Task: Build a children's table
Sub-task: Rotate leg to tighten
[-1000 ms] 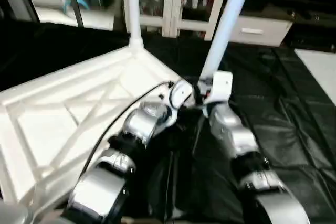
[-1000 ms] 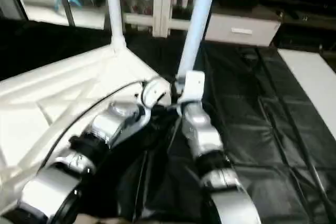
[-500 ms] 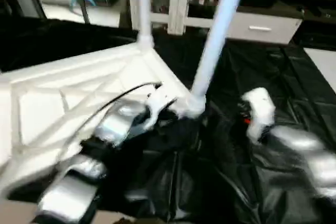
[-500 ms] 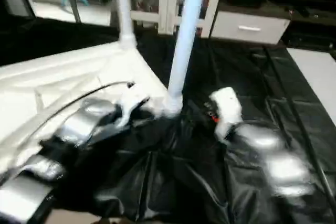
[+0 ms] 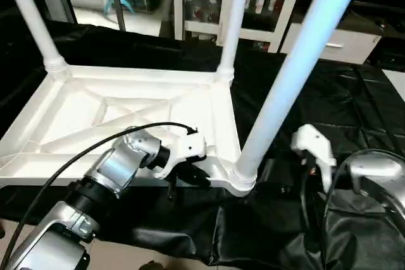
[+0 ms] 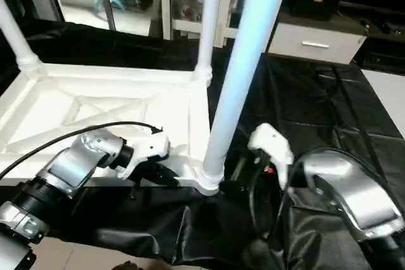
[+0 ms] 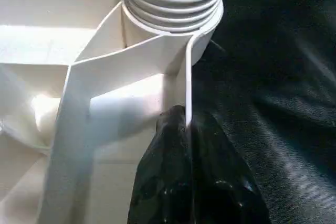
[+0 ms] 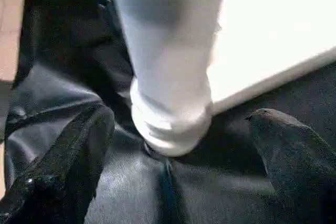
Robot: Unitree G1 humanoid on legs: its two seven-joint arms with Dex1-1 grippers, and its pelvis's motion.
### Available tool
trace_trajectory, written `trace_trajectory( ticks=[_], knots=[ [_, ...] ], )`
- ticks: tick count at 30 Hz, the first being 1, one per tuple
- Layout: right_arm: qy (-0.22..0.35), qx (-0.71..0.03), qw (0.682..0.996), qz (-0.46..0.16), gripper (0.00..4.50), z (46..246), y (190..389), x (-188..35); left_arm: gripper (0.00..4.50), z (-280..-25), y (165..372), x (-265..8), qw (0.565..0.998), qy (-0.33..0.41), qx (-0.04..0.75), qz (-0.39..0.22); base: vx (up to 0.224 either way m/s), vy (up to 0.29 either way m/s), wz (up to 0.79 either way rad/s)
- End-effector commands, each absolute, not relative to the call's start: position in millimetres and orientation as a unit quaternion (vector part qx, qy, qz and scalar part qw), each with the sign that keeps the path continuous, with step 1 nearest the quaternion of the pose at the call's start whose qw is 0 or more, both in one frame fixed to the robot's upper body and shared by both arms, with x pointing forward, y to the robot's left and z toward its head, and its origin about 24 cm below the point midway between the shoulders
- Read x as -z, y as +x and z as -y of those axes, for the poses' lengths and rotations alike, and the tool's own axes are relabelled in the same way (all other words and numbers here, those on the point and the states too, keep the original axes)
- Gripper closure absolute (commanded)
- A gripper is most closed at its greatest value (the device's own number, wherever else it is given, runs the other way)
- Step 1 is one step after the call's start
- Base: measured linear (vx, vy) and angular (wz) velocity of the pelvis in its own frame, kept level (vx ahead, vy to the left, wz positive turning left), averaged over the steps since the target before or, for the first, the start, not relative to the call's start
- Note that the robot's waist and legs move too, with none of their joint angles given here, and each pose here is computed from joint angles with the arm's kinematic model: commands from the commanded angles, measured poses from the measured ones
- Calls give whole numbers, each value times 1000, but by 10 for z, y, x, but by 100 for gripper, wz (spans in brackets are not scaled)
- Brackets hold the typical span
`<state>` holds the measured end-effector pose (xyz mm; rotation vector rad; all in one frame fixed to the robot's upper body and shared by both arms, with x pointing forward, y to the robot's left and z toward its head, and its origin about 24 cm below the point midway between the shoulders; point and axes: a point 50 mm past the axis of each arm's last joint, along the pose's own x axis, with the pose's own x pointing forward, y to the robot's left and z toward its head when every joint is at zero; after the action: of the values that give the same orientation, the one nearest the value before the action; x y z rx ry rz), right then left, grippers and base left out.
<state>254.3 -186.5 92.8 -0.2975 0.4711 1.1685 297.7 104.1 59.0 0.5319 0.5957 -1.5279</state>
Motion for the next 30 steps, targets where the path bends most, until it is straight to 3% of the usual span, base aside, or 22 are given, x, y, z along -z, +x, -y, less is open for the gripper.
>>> trace_trajectory(
  ticks=[1, 5, 14, 30],
  knots=[
    [-153, -555, 788, -217, 5, 1834, 2560, -929, 450, -972, 2904, -475, 620, 245, 689, -285, 0, 0, 0],
    [-167, -576, 770, -218, 5, 1766, 2603, -895, 450, -966, 2917, -491, 624, 251, 685, -282, 0, 0, 0],
    [-179, -578, 767, -215, 5, 1679, 2694, -791, 450, -970, 2918, -485, 624, 255, 683, -283, 0, 0, 0],
    [-160, -588, 769, -195, 152, 1576, 2812, -741, 450, -993, 2921, -473, 626, 255, 679, -287, 0, 0, 0]
  ],
)
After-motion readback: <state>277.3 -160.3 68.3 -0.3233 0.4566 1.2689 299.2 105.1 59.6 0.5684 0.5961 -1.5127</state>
